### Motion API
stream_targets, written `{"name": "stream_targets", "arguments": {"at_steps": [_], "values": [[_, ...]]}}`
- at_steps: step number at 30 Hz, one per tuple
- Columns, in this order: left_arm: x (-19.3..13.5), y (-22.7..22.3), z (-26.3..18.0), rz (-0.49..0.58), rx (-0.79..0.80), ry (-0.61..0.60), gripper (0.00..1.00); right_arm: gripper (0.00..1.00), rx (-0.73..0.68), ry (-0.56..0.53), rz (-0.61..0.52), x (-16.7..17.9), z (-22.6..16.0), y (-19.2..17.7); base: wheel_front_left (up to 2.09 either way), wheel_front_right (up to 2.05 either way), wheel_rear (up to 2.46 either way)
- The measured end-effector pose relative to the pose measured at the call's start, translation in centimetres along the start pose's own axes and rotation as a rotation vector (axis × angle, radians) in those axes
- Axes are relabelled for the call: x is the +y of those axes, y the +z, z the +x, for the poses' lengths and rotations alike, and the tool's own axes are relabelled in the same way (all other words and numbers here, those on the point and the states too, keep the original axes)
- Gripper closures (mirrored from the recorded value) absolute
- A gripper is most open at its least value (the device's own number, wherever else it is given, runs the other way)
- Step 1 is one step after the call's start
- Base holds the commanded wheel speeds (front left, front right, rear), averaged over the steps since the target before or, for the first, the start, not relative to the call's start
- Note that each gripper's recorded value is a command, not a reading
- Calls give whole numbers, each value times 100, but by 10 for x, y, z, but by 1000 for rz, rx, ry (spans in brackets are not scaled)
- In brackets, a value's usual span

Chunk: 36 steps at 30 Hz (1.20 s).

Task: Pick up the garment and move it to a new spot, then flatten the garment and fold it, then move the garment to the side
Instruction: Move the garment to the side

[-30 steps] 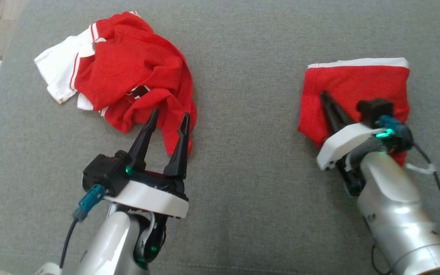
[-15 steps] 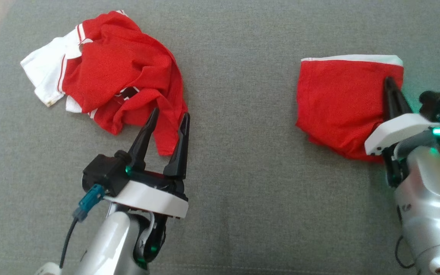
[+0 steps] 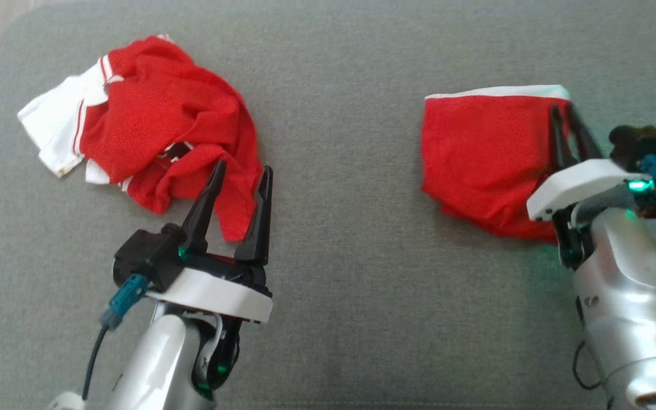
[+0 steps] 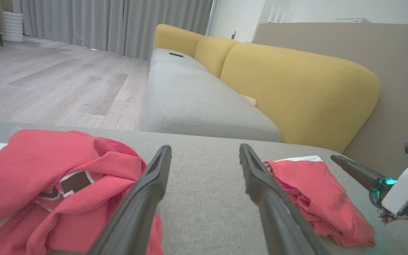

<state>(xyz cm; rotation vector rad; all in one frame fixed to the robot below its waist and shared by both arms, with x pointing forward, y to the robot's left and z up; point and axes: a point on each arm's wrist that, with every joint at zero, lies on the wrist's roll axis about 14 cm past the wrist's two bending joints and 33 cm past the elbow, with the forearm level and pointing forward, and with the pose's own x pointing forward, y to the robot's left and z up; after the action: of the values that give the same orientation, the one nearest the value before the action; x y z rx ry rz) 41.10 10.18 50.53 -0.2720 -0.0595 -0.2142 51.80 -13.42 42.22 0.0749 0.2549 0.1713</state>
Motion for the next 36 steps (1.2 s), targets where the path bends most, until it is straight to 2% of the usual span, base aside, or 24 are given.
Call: {"name": "stream_targets", "arguments": {"at_steps": [5, 16, 25, 36], "values": [[-11, 11, 1, -2, -31, -30, 0, 0, -174, -1, 18, -1, -21, 46, 0, 0, 0], [-32, 21, -1, -17, -61, -83, 0, 0, -287, -73, 31, -20, -97, 52, 0, 0, 0], [-41, 14, -1, -23, -42, -108, 0, 0, -253, -138, 58, -33, -137, 27, 0, 0, 0], [-40, 0, -4, -25, -2, -111, 0, 0, -235, -151, 76, -37, -137, 19, 0, 0, 0]]}}
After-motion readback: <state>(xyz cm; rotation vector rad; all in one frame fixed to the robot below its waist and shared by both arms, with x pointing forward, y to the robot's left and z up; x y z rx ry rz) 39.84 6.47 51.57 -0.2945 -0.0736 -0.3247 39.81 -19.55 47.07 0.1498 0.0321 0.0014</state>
